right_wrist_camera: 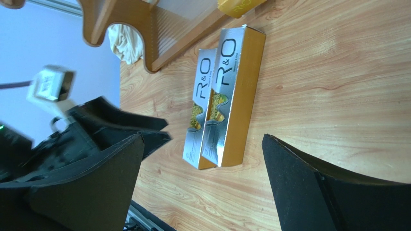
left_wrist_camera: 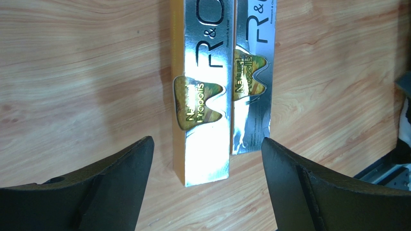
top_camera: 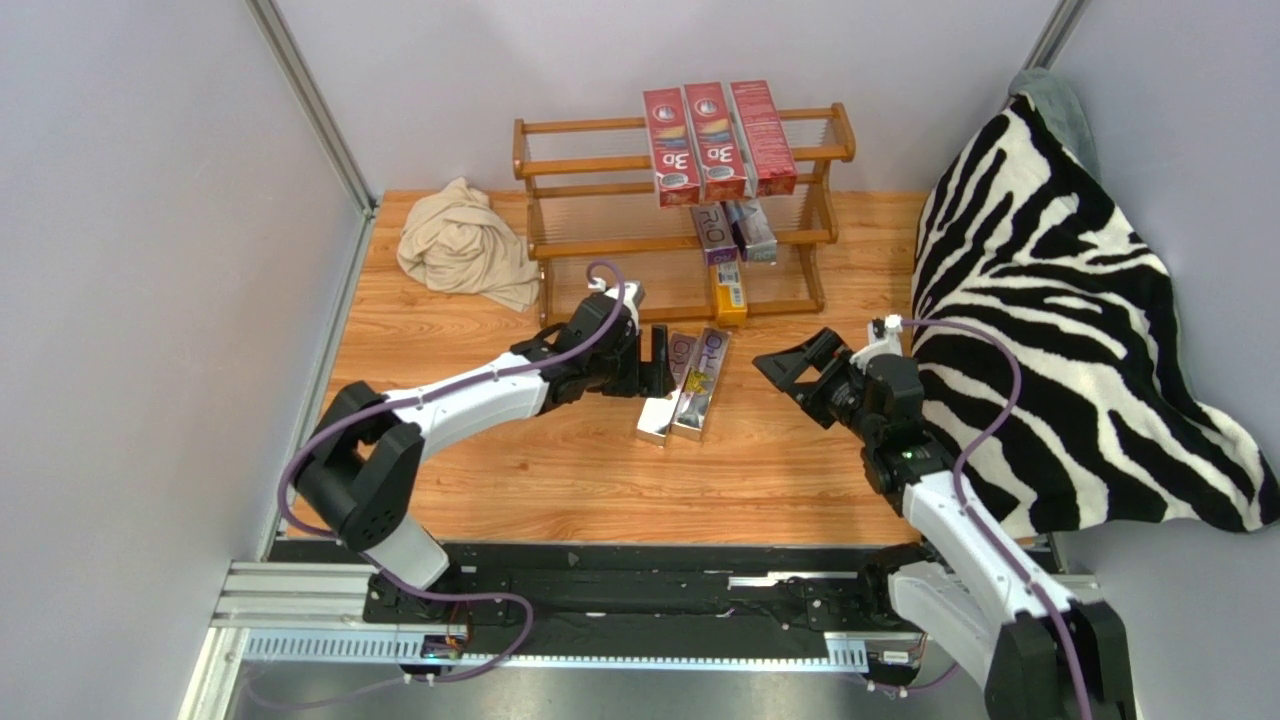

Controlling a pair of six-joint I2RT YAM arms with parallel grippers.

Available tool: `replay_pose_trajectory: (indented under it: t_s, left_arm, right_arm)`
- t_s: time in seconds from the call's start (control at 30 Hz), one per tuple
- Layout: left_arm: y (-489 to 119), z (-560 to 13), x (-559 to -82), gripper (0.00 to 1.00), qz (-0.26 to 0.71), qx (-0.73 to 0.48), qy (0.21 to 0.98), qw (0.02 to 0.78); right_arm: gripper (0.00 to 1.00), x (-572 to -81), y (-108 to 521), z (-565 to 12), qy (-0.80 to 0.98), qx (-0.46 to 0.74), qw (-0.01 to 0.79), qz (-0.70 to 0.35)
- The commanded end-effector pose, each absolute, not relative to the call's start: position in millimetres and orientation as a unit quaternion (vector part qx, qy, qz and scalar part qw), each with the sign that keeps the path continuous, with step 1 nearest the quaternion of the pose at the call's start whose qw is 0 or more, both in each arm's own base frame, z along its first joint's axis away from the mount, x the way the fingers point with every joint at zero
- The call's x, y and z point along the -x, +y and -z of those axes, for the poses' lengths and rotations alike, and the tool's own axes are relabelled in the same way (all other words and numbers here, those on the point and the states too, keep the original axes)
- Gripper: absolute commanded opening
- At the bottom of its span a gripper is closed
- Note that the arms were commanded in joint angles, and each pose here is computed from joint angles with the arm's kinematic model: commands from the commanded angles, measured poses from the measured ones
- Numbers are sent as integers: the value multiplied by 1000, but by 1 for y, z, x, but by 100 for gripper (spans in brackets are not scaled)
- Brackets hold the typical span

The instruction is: Place and organize the toothpastes onto the shelf

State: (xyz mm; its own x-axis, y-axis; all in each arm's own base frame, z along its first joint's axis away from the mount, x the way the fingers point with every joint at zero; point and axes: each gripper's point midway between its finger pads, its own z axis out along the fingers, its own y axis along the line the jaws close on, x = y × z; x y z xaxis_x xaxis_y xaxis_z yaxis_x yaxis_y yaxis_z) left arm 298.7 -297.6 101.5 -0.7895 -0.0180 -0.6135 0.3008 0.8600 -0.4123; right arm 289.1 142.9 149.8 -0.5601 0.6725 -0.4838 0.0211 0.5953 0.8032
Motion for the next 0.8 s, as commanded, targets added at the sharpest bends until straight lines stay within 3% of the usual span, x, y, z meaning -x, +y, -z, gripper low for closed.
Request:
replay_pose_trajectory:
  t_s: [0.0,0.3,0.77]
  left_arm:
    - [-321,-92,-304,91,263,-95,914,295]
    - [-326,-66,-309,89,224,-71,932,275]
    - [-306,-51,-317,76,201,-16,929,311]
  right_arm:
    - [99,-264,134,-146,810,-204,412,-365]
    - [99,-252,138,-145,815,-190,398,-375]
    - [99,-249,139,-143,818,-184,395,-376]
